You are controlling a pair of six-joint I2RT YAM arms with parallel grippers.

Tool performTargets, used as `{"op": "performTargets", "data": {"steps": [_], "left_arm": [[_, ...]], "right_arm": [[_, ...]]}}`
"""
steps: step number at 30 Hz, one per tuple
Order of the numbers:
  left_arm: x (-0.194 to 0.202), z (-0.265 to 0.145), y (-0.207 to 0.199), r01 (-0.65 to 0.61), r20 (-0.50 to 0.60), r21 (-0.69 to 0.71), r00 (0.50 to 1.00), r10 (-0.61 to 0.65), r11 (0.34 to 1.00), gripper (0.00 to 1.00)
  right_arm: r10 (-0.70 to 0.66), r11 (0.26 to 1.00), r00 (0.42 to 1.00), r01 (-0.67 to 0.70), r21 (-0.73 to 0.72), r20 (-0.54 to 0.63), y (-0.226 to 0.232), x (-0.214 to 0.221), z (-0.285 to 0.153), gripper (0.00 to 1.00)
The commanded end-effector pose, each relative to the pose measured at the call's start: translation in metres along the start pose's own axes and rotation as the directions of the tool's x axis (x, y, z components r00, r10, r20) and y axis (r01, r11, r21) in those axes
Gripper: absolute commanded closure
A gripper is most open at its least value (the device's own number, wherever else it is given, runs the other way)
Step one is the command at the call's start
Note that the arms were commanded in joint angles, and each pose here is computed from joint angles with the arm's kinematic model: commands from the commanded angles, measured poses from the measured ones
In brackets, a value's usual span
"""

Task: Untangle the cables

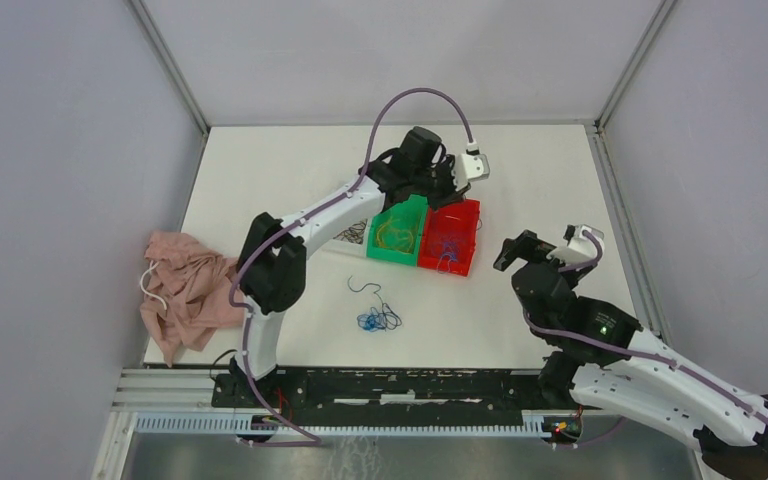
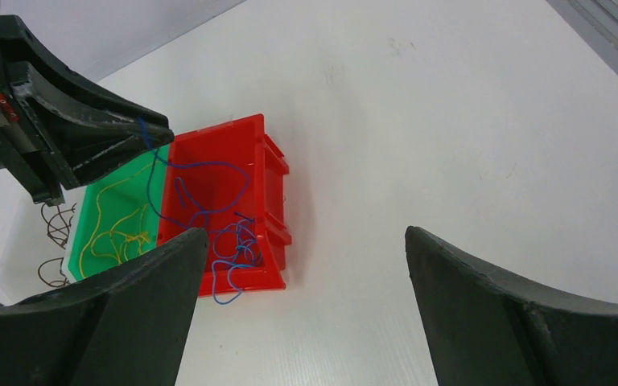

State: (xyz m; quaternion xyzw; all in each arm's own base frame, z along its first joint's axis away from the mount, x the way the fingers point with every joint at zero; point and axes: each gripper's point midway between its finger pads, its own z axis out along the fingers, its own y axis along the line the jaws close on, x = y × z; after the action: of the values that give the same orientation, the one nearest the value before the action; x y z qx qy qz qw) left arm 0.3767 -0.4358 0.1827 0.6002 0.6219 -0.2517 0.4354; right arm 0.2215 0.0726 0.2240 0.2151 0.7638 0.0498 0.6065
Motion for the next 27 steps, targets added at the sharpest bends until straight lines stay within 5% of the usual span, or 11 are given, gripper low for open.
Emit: {"op": "performTargets", "data": {"steps": [1,3,13,18,23,27], "left_arm": [[-0.005,0.002,0.006,-0.095,-0.036,-0.012,0.995,0.095,0.995,0.66],[0.005,0.002,0.008,-0.098,-0.088,-0.022,0.991,0.096,0.995,0.53],[-0.002,-0.019,0.015,-0.101,-0.123,-0.076,0.988,0.091,0.992,0.43],[-0.023,-0.052,0.012,-0.064,-0.123,-0.073,0.991,0.054,0.995,0.18],[-0.013,-0.113,0.002,0.013,-0.154,0.005,0.988,-0.012,1.0,0.09],[0.026,-0.162,-0.017,0.049,-0.218,0.035,0.975,-0.04,0.998,0.09]], "right_arm": [[0.024,1.0,0.999,-0.024,0.005,0.025,-0.001,-0.01,-0.001,0.01],[0.02,1.0,1.0,-0.02,0.005,0.023,-0.001,-0.011,-0.002,0.01],[0.014,1.0,1.0,-0.014,-0.008,-0.02,0.004,-0.003,0.0,0.01],[-0.042,0.996,0.995,0.035,-0.077,-0.09,0.026,0.013,0.005,0.01],[-0.125,0.956,0.971,0.063,-0.288,-0.204,0.073,0.042,0.005,0.01],[-0.22,0.851,0.929,0.035,-0.524,-0.296,0.122,0.073,-0.01,0.07]]}}
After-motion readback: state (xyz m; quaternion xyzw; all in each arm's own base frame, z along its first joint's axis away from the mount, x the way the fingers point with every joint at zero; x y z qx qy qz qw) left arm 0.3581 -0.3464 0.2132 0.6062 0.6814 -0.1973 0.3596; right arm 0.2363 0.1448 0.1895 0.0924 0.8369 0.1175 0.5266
